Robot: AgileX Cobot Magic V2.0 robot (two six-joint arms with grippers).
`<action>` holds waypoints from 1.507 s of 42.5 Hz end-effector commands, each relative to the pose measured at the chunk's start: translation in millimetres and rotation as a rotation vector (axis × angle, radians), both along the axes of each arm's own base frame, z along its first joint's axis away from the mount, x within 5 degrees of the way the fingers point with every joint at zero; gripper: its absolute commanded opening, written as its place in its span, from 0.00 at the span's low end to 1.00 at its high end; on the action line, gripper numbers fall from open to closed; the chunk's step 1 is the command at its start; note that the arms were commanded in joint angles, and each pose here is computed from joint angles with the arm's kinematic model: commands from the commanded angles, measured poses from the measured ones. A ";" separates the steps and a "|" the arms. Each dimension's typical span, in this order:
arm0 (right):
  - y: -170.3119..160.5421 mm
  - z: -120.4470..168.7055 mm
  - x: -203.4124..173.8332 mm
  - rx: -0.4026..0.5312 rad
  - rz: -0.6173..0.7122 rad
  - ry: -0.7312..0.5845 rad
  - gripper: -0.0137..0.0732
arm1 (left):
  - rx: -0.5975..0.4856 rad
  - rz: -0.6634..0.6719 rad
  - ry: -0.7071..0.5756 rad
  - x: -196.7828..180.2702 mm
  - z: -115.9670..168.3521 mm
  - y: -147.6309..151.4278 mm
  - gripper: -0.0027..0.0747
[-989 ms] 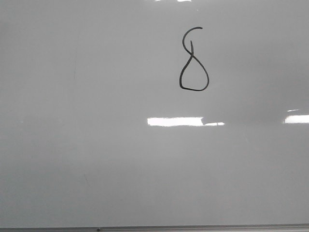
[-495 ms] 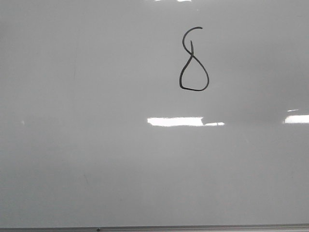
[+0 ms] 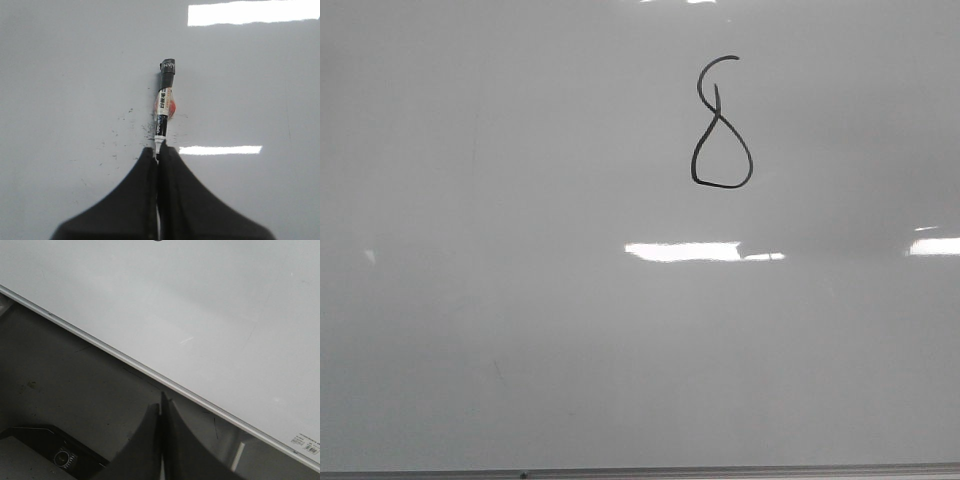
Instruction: Write number 8 on whiteboard
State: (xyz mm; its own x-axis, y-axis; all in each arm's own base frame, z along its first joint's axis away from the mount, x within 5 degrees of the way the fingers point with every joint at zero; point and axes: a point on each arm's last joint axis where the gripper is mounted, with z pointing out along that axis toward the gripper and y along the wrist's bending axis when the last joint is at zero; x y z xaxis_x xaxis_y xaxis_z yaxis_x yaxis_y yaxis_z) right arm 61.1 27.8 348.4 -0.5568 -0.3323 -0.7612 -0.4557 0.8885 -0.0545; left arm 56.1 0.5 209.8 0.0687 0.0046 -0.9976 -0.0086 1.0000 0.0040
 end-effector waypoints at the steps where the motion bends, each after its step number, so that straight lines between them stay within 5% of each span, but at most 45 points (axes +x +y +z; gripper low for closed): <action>1: 0.6 10.2 2.8 0.026 -0.004 -0.072 0.08 | -0.011 -0.009 -0.090 -1.6 4.1 -0.3 0.01; 41: -2.5 4.5 -0.7 0.030 -0.019 -0.093 0.08 | -0.011 -0.009 -0.088 -1.4 4.0 -0.3 0.01; 64: -26.2 -92.6 -13.1 0.156 -0.372 -0.682 0.08 | -0.011 -0.008 -0.087 -1.2 3.9 -0.3 0.01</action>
